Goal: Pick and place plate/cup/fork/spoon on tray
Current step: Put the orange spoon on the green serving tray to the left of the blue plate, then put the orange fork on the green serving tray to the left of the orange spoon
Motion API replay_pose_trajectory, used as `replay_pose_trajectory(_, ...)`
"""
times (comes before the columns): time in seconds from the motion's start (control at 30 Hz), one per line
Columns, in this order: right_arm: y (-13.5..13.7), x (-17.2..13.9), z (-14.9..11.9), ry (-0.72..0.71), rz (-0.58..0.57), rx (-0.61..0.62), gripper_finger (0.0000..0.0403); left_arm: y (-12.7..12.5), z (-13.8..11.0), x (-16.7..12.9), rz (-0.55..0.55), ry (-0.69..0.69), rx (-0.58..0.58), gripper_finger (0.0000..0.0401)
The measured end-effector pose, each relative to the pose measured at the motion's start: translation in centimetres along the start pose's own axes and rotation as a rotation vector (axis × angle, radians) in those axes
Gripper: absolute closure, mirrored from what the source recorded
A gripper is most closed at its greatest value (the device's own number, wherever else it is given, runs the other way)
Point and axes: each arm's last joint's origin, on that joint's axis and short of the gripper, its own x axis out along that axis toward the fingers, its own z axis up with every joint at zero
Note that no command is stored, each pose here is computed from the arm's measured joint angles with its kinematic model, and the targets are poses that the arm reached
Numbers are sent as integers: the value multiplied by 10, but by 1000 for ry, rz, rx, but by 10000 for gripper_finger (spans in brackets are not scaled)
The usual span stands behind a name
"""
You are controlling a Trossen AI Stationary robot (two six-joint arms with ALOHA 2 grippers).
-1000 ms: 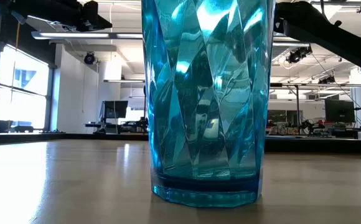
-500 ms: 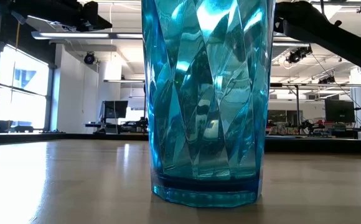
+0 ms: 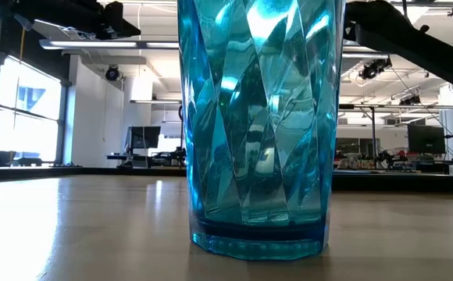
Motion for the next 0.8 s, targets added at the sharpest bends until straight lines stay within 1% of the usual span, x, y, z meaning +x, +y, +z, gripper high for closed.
replay_pose_trajectory(0.1, 0, 0, 0, 5, 6, -21, 379, 0, 0, 0, 0, 0, 0, 208)
replay_pose_trajectory(0.2, 0, 0, 0, 18, 22, -31, 356, 0, 0, 0, 0, 0, 0, 208)
replay_pose_trajectory(0.33, 0, 0, -1, 33, 23, -43, 292, 0, 0, 0, 0, 0, 0, 208)
replay_pose_trajectory(0.43, -1, -1, -3, 26, -17, -41, 241, 0, 0, 0, 0, 0, 0, 208)
replay_pose_trajectory(0.53, 2, -5, -8, -12, -69, -90, 204, 0, 0, 0, 0, 0, 0, 208)
replay_pose_trajectory(0.63, 8, -22, -15, -94, -103, -150, 184, 0, 0, 0, 1, -2, 0, 208)
replay_pose_trajectory(0.8, 24, -60, -33, -245, -117, -271, 176, 0, 1, 0, 2, -4, -1, 208)
